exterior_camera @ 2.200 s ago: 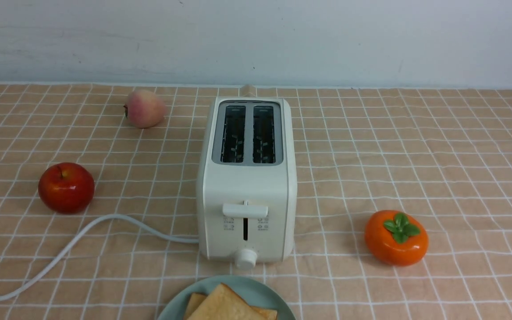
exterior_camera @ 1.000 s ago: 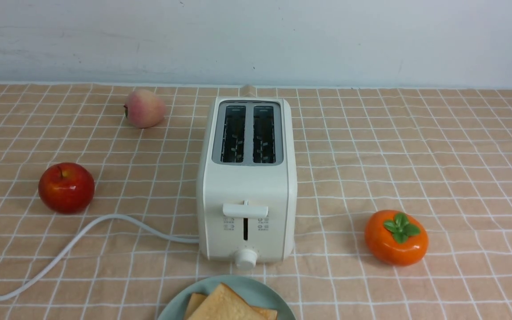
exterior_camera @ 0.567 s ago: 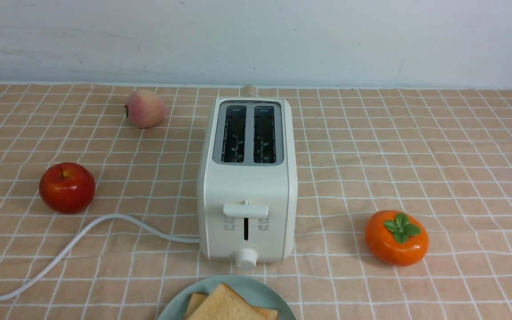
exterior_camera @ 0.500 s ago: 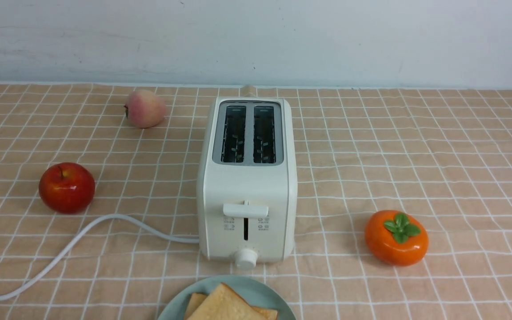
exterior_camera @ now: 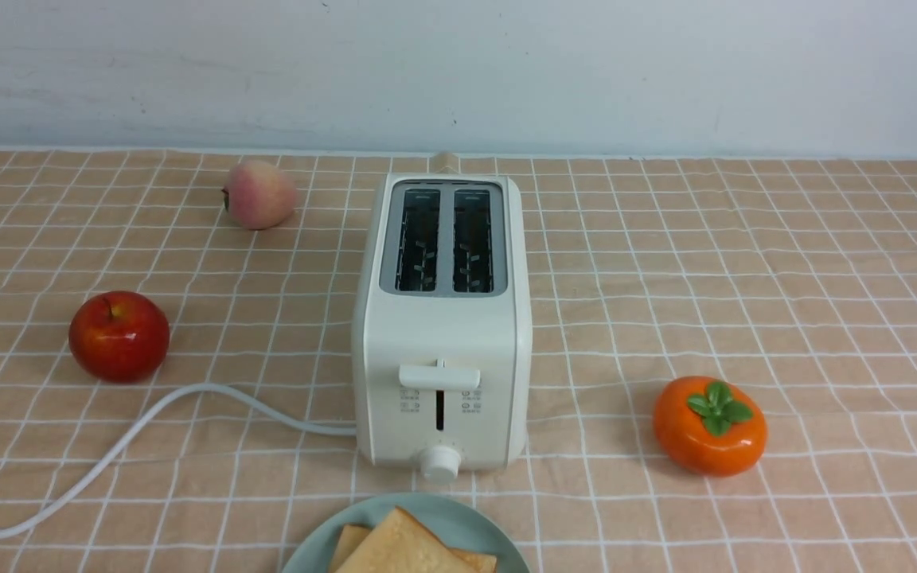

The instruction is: Take toasted bread from bread machine on light coffee tablecloth place on plate.

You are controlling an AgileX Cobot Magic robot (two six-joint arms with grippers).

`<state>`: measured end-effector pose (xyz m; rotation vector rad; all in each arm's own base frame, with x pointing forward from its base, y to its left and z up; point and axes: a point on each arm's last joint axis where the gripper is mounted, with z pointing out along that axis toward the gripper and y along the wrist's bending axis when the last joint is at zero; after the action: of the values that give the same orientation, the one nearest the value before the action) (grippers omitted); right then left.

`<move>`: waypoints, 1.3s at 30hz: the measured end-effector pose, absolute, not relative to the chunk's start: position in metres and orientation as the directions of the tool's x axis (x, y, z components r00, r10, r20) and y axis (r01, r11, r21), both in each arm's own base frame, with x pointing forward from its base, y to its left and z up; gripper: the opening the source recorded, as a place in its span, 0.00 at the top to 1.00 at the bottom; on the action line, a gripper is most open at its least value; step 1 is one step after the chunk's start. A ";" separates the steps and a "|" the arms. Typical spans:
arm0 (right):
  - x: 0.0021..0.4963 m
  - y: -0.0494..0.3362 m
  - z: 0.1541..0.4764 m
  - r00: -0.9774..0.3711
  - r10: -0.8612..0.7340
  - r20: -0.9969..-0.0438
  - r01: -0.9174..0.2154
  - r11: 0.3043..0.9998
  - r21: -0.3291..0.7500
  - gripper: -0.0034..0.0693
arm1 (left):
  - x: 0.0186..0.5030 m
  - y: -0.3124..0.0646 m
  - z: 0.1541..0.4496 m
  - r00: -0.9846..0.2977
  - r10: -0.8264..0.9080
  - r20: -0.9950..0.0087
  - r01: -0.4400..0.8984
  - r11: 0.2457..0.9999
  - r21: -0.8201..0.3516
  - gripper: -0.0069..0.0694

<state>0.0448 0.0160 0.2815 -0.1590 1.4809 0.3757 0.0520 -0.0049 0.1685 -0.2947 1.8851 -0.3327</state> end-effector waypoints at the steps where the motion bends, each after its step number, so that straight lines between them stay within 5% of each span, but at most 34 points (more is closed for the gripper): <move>1: 0.045 0.016 0.281 0.045 0.148 -0.988 -0.341 0.932 0.124 0.92 | 0.052 -0.005 0.169 -0.326 -0.361 -0.873 -0.041 0.929 -0.369 0.89; 24: 0.044 0.013 0.279 0.042 0.124 -0.991 -0.296 0.949 0.106 0.90 | 0.052 -0.005 0.168 -0.328 -0.361 -0.873 -0.041 0.929 -0.369 0.89; 27: 0.045 0.011 0.269 0.013 0.090 -0.996 -0.235 0.968 0.085 0.89 | 0.052 -0.005 0.168 -0.328 -0.361 -0.873 -0.041 0.929 -0.369 0.89; 35: 0.054 0.002 0.179 -0.257 0.049 -0.965 -0.029 0.998 0.058 0.87 | 0.052 -0.005 0.168 -0.329 -0.361 -0.872 -0.042 0.929 -0.369 0.88; 39: 0.053 0.001 0.174 -0.289 0.050 -0.956 -0.007 0.999 0.054 0.87 | 0.052 -0.005 0.168 -0.330 -0.362 -0.872 -0.042 0.928 -0.370 0.88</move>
<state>0.0527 0.0007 0.1743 0.0311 1.8635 0.0550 0.0519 -0.0050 0.1681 -0.2959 1.8889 -0.3330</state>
